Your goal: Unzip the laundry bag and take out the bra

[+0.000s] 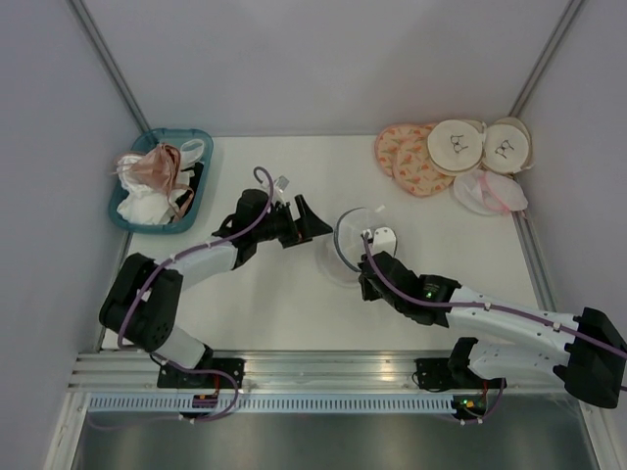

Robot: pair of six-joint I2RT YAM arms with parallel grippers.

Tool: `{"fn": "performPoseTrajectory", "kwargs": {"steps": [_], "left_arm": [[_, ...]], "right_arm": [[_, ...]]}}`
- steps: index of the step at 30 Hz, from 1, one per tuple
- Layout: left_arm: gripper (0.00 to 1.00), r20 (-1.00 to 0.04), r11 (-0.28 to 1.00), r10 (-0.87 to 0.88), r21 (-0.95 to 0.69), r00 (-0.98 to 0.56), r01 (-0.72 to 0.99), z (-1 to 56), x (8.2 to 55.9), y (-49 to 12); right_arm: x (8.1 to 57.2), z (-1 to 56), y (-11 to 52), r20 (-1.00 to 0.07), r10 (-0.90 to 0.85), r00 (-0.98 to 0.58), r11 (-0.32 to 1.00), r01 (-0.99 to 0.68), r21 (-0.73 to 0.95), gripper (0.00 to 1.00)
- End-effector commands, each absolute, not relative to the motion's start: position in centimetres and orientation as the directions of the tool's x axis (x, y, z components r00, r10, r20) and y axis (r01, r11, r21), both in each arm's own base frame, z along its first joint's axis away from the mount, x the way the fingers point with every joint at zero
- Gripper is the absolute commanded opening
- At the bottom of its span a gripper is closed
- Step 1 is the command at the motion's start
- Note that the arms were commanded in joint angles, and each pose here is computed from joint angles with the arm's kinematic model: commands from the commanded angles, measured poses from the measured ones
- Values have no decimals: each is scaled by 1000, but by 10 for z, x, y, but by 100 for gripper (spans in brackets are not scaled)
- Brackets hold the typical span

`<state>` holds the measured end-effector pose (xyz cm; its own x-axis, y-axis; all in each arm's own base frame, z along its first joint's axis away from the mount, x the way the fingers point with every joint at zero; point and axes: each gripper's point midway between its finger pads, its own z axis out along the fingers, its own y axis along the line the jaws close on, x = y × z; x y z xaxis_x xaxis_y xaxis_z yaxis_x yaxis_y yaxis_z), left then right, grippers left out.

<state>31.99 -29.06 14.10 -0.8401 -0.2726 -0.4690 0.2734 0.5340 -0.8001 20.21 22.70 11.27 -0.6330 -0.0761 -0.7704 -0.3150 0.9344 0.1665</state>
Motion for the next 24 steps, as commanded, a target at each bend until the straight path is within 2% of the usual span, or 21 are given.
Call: {"fn": "performPoseTrajectory", "kwargs": {"steps": [1, 2, 8, 12, 17, 19, 20, 23, 24], "left_arm": [[100, -447, 551, -347, -809, -825, 207, 142, 298, -273], [100, -424, 559, -354, -811, -833, 175, 130, 284, -267], [100, -444, 507, -378, -833, -813, 219, 159, 235, -274], [100, -454, 449, -398, -854, -797, 262, 175, 223, -288], [100, -433, 446, -342, -856, -834, 262, 159, 223, -306], [95, -427, 446, -319, -855, -846, 264, 153, 222, -312], [90, -425, 443, -313, -856, -849, 266, 150, 223, -315], [52, -418, 429, -298, -862, -858, 271, 147, 221, -318], [27, -416, 431, -300, -862, -859, 267, 146, 221, -317]], "right_arm": [[195, 123, 257, -783, -73, -617, 863, -433, 261, 1], [191, 132, 272, -789, -60, -611, 817, -485, 313, 0], [179, 159, 307, -818, -31, -575, 668, -620, 411, 0], [174, 166, 318, -818, -42, -573, 619, -658, 429, 0], [164, 166, 325, -811, -69, -581, 568, -691, 447, 0], [162, 165, 323, -810, -74, -582, 563, -695, 448, 0], [162, 164, 322, -808, -77, -584, 566, -693, 447, 0], [161, 164, 318, -808, -75, -585, 575, -687, 444, 0], [161, 162, 317, -808, -78, -585, 576, -687, 442, 0]]}}
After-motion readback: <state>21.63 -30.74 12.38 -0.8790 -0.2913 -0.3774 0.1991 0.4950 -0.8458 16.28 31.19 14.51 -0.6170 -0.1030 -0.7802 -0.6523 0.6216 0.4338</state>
